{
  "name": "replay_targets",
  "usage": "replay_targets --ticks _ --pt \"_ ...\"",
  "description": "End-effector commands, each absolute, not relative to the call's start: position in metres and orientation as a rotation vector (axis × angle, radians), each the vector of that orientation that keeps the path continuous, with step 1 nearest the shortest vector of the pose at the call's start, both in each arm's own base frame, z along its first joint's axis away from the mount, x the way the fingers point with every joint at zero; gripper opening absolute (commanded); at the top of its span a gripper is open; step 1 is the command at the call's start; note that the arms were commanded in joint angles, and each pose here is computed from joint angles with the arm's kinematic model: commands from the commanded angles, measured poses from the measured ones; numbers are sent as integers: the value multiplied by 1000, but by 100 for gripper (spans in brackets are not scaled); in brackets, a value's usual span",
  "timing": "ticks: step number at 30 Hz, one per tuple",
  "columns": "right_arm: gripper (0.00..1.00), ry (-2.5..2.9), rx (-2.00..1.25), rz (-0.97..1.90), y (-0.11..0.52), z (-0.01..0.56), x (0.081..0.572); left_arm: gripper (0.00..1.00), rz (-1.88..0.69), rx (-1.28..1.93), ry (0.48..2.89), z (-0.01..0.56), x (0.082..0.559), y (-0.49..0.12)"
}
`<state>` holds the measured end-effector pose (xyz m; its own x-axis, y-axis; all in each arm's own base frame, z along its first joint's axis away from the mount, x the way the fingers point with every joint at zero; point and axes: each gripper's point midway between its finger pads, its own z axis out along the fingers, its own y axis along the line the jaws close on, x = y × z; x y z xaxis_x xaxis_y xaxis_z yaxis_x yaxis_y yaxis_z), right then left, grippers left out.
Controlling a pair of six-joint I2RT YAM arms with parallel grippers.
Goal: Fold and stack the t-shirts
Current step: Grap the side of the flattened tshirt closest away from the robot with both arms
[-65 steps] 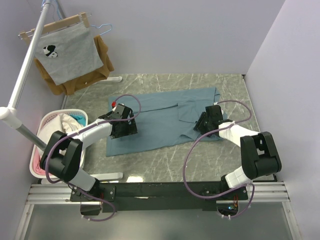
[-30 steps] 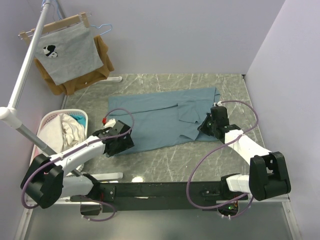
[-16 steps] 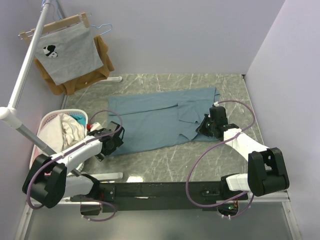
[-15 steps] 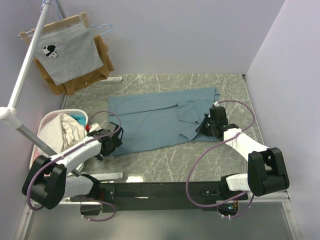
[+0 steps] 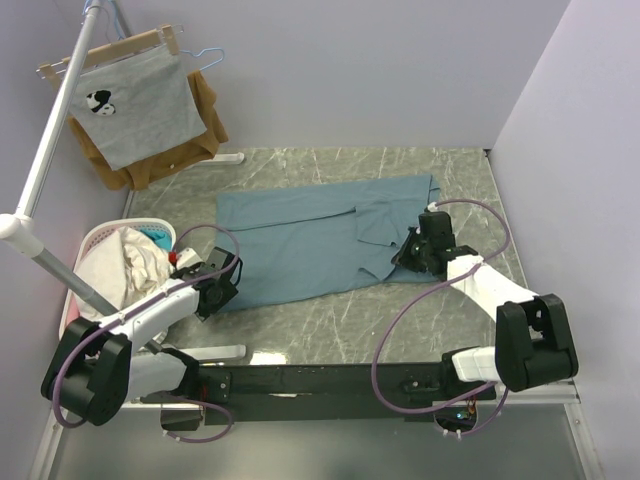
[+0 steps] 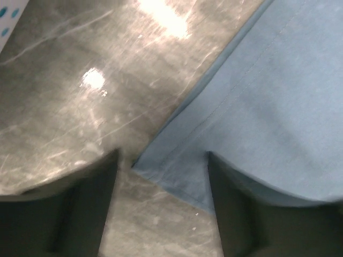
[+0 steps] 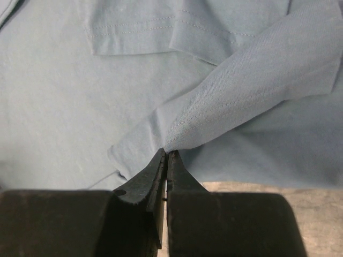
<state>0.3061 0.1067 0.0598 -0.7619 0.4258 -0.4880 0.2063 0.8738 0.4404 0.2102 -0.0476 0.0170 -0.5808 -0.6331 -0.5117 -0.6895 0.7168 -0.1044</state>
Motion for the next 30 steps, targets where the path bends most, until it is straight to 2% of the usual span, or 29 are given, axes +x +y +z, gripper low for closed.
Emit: replay_targets --ticks 1,3,5,6,9,10,11,21,30 --pt "0 2370 428 479 104 90 315 58 79 -997 2405 6 214 -56" --pt "0 2354 431 473 101 97 314 44 78 -991 2400 5 216 -55" --pt "0 2351 435 462 100 99 312 38 73 -986 2405 3 216 -56" --pt "0 2343 438 457 97 103 312 31 70 -981 2406 1 215 -56" --pt "0 2331 446 437 92 108 310 22 50 -968 2408 1 216 -59" --pt "0 2332 447 432 92 108 309 6 56 -964 2410 1 216 -58" --pt "0 2331 449 428 91 109 308 1 60 -963 2413 2 215 -58" --pt "0 2214 555 295 59 138 299 1 -40 -854 2290 83 248 -63" --pt "0 2208 659 224 41 139 278 1 39 -818 2303 89 270 -47"
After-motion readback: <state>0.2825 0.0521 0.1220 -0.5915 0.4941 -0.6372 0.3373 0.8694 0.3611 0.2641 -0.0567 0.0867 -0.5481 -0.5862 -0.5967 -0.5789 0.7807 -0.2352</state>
